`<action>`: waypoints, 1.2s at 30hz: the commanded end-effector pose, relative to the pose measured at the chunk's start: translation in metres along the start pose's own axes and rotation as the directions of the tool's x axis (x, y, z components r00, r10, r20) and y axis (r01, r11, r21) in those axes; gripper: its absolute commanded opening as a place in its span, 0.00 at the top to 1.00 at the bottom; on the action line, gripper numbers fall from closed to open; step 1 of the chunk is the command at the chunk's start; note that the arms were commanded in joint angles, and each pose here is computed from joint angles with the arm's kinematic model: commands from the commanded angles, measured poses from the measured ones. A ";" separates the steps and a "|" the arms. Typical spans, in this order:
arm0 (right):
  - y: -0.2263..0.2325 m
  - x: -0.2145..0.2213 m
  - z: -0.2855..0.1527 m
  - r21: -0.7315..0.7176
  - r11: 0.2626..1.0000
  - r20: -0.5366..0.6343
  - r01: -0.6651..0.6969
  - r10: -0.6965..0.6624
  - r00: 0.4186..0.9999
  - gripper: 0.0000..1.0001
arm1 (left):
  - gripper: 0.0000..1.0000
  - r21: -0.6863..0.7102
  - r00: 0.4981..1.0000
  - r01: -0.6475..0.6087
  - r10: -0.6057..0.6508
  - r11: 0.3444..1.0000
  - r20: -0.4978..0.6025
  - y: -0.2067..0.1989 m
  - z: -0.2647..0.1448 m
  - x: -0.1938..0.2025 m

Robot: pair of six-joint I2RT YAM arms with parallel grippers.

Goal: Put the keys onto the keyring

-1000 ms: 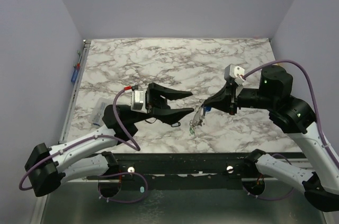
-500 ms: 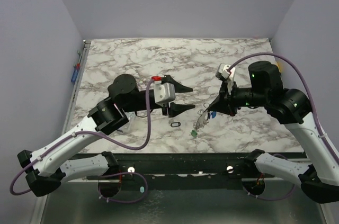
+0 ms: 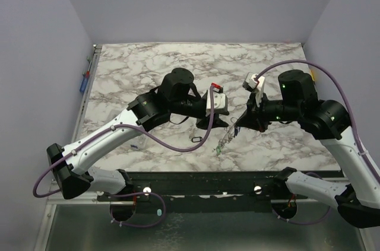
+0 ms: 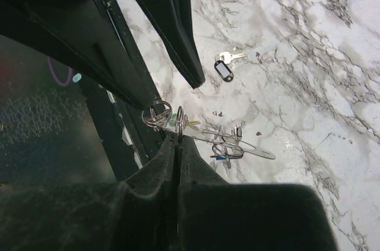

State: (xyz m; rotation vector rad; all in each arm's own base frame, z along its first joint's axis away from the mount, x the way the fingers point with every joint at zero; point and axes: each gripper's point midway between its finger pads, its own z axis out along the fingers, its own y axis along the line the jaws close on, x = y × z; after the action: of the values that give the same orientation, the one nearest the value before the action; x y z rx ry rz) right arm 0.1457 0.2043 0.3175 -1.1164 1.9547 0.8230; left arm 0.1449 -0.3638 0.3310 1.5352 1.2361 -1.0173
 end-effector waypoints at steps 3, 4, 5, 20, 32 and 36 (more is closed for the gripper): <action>0.010 -0.002 -0.005 -0.023 1.000 0.025 0.017 -0.016 1.000 0.99 | 0.60 0.092 0.997 -0.054 0.050 0.994 0.051 -0.005 0.005 -0.023; 0.010 -0.001 -0.005 -0.022 1.000 0.025 0.019 -0.019 1.000 0.99 | 0.61 0.096 0.997 -0.054 0.049 0.994 0.056 -0.005 0.006 -0.026; 0.010 -0.001 -0.006 -0.021 1.000 0.026 0.021 -0.020 0.999 0.99 | 0.62 0.100 0.997 -0.054 0.048 0.994 0.061 -0.004 0.007 -0.028; 0.013 -0.004 -0.007 -0.030 0.998 0.037 0.046 -0.045 0.998 0.99 | 0.74 0.126 0.998 -0.021 0.014 0.992 0.057 -0.003 0.015 -0.028; 0.014 -0.005 -0.009 -0.023 0.998 0.044 0.054 -0.053 0.998 0.99 | 1.00 0.175 0.998 -0.018 0.007 0.984 0.061 -0.004 0.025 -0.026; 0.010 -0.010 -0.013 0.014 0.998 0.074 0.054 -0.055 0.996 0.93 | 1.00 0.169 0.995 -0.042 0.027 0.985 0.092 -0.004 0.024 -0.034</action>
State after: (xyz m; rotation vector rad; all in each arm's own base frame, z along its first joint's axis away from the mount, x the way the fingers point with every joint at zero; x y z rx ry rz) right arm 0.1367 0.2030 0.3196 -1.1393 1.9297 0.8221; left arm 0.1391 -0.3908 0.3363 1.6233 1.1746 -1.1586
